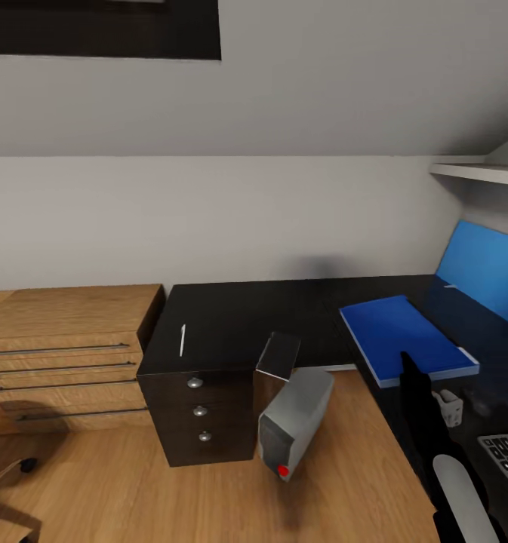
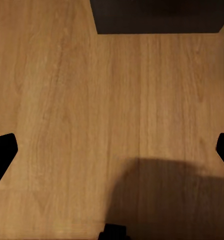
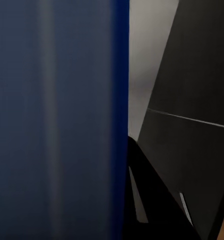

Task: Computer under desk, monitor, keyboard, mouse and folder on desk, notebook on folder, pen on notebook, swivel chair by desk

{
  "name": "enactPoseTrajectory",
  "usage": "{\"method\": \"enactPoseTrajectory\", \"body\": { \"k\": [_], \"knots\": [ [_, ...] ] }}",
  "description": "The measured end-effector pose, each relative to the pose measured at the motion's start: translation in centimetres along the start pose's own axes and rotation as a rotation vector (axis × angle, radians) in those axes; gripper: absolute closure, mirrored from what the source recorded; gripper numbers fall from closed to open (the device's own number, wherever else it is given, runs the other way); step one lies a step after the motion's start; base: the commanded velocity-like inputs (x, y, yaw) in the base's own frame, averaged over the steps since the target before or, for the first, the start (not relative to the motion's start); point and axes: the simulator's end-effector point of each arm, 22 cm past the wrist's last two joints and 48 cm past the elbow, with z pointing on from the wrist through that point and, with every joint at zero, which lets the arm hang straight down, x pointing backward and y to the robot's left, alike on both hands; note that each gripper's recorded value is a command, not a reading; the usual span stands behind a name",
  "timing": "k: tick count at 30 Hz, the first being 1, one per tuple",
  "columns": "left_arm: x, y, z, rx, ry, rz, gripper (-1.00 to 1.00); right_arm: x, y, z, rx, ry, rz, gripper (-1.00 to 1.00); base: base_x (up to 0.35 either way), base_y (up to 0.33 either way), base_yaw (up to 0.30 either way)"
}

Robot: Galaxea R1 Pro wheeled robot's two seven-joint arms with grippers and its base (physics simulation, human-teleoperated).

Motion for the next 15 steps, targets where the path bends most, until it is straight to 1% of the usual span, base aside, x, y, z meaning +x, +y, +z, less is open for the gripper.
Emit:
{"method": "enactPoseTrajectory", "body": {
  "k": [4, 5, 6, 8, 10, 11, 12, 13, 15],
  "knots": [
    [-0.1, 0.0, 0.0, 0.0, -0.003, 0.0, -1.0, 0.5, -0.3, 0.0, 0.003, 0.01, 0.001, 1.0, 0.0, -0.01, 0.0],
    [-0.1, 0.0, 0.0, 0.0, -0.003, 0.0, -1.0, 0.8, -1.1, 0.0, 0.02, 0.017, 0.0, 1.0, 0.0, 0.0, 0.0],
    [-0.1, 0.0, 0.0, 0.001, -0.003, -0.001, -1.0, 1.6, -4.2, 0.7, 0.087, 0.022, -0.007, 1.0, 0.0, 0.0, 0.0],
    [0.0, 0.0, 0.0, 0.0, -0.003, -0.001, -1.0, 1.5, -4.2, 2.0, 0.09, 0.004, -0.005, 1.0, 0.0, 0.0, 0.0],
    [-0.1, 0.0, 0.0, 0.0, -0.004, -0.001, -1.0, 0.5, -3.6, 4.7, 0.091, -0.065, -0.005, 1.0, 0.0, 0.0, 0.0],
    [-0.1, 0.0, 0.0, 0.0, -0.004, -0.001, -1.0, 0.2, -3.8, 5.3, 0.097, -0.087, -0.006, 1.0, 0.0, 0.0, 0.0],
    [-0.1, 0.0, 0.0, -0.001, -0.004, -0.001, -1.0, -0.8, -4.6, 6.8, 0.128, -0.16, -0.011, 1.0, 0.0, 0.0, 0.0],
    [-0.1, 0.0, 0.0, 0.0, -0.004, -0.002, -1.0, -1.5, -5.1, 7.9, 0.151, -0.215, -0.013, 1.0, 0.0, 0.0, 0.0],
    [-0.1, 0.0, 0.0, 0.0, -0.004, -0.003, -1.0, -2.6, -5.8, 9.4, 0.193, -0.314, -0.016, 1.0, 0.0, 0.0, 0.0]
  ]
}}
